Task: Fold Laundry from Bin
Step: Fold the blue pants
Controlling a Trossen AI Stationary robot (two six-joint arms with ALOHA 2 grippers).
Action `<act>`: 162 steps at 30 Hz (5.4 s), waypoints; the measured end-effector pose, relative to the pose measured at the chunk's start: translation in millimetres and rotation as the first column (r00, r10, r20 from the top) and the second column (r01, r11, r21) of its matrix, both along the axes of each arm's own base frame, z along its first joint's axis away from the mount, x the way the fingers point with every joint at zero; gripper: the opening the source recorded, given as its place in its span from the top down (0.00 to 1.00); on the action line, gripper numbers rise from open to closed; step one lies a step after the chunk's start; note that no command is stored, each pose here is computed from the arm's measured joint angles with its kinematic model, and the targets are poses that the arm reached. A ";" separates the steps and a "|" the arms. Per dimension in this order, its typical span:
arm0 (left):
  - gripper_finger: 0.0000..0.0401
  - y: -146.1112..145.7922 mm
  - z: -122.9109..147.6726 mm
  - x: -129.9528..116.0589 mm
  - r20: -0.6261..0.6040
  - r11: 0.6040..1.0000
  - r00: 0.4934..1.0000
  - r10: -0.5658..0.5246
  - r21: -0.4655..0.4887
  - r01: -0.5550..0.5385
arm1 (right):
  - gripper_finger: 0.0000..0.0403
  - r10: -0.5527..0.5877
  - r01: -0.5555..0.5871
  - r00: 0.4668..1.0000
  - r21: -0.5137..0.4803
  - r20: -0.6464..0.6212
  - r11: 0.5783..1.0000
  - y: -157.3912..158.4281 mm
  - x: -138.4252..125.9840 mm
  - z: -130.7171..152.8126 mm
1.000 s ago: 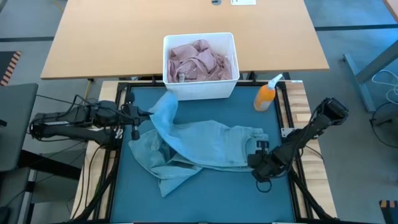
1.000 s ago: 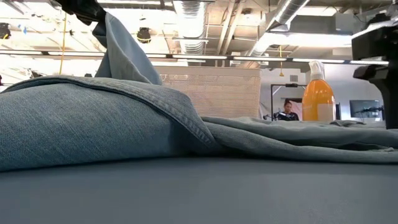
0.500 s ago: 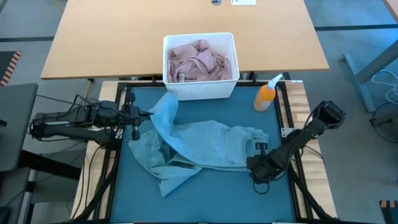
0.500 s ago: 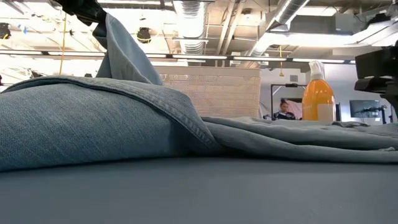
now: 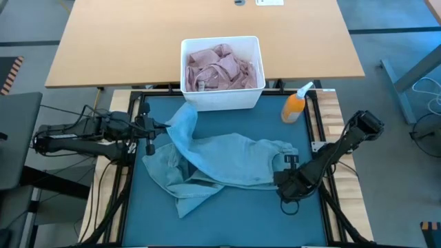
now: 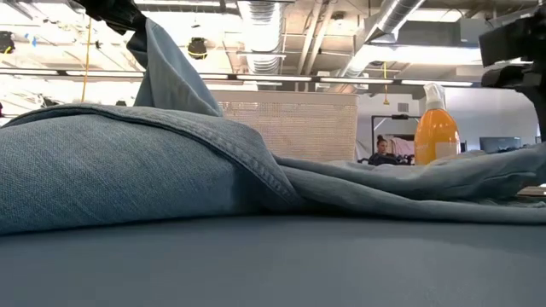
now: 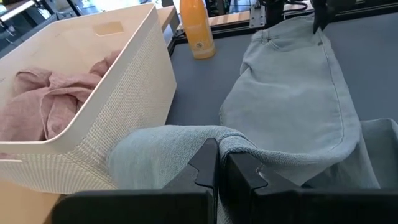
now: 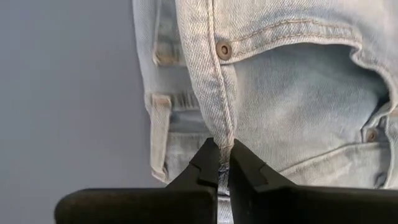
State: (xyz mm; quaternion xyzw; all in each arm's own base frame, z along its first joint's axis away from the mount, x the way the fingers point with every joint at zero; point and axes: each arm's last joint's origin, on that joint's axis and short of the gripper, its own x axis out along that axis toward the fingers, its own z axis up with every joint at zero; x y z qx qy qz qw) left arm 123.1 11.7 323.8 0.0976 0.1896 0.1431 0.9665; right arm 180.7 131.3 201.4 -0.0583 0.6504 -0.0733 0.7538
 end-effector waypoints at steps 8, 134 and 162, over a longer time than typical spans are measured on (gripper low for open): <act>1.00 -0.1 -0.5 -0.7 -0.007 1.000 1.000 -0.006 0.003 0.006 | 0.91 -0.007 0.001 0.997 0.070 0.078 0.998 18.1 10.4 -10.2; 0.65 6.8 -59.1 44.5 -0.674 0.906 0.736 0.053 -0.277 -0.319 | 0.93 -0.563 0.630 0.771 0.485 -0.296 0.607 79.3 -81.2 -56.1; 0.66 50.5 -201.0 108.8 -0.782 0.853 0.598 -0.176 -0.425 -0.304 | 0.93 -0.542 0.592 0.799 0.492 -0.259 0.638 78.2 -81.0 -56.8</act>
